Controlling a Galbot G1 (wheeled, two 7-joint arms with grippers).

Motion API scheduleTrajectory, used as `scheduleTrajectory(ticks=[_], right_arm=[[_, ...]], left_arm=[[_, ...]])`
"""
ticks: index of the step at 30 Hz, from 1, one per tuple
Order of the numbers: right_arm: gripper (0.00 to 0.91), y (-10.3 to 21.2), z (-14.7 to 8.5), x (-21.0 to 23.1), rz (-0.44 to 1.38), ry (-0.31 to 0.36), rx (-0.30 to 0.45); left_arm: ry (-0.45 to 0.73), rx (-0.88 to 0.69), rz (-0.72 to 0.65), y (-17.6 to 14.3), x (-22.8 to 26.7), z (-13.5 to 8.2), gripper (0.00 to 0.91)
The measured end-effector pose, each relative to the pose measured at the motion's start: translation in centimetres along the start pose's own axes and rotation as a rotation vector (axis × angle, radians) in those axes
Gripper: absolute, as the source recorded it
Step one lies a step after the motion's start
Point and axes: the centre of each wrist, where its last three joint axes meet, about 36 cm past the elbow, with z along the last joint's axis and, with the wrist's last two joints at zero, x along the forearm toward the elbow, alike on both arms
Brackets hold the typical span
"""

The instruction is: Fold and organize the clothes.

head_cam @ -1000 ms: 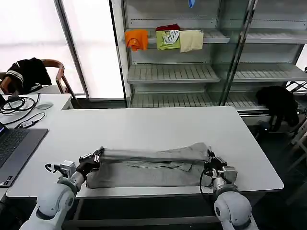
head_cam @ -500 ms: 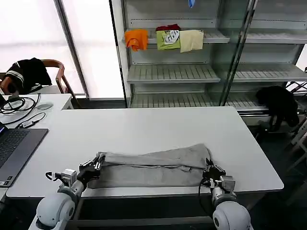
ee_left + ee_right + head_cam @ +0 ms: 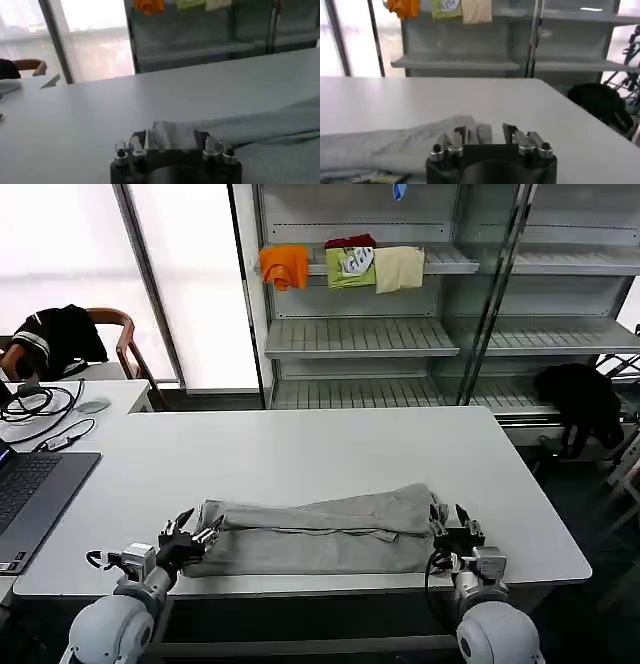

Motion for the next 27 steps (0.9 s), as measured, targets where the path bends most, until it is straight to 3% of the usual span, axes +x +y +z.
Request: scheduleTrajectory(ticks=[22, 23, 24, 26, 27], right_arm=[[0.907, -0.4, -2.6, 1.5, -0.028, -0.076, 0.002], [0.907, -0.4, -2.6, 1.4, -0.028, -0.078, 0.001], [0.907, -0.4, -2.7, 1.4, -0.029, -0.079, 0.0], [0.907, -0.4, -2.8, 1.3, -0.029, -0.082, -0.003], [0.907, -0.4, -2.9, 1.3, -0.029, -0.084, -0.004]], left_arm=[[0.046, 0.187, -0.02, -0.8, -1.6, 1.5, 0.887], [0.049, 0.188, -0.02, -0.8, -1.7, 1.6, 0.756], [0.053, 0.19, -0.019, -0.8, -1.7, 1.7, 0.443], [0.06, 0.192, -0.017, -0.9, -1.7, 2.0, 0.02], [0.061, 0.193, -0.016, -1.0, -1.7, 2.1, 0.02]])
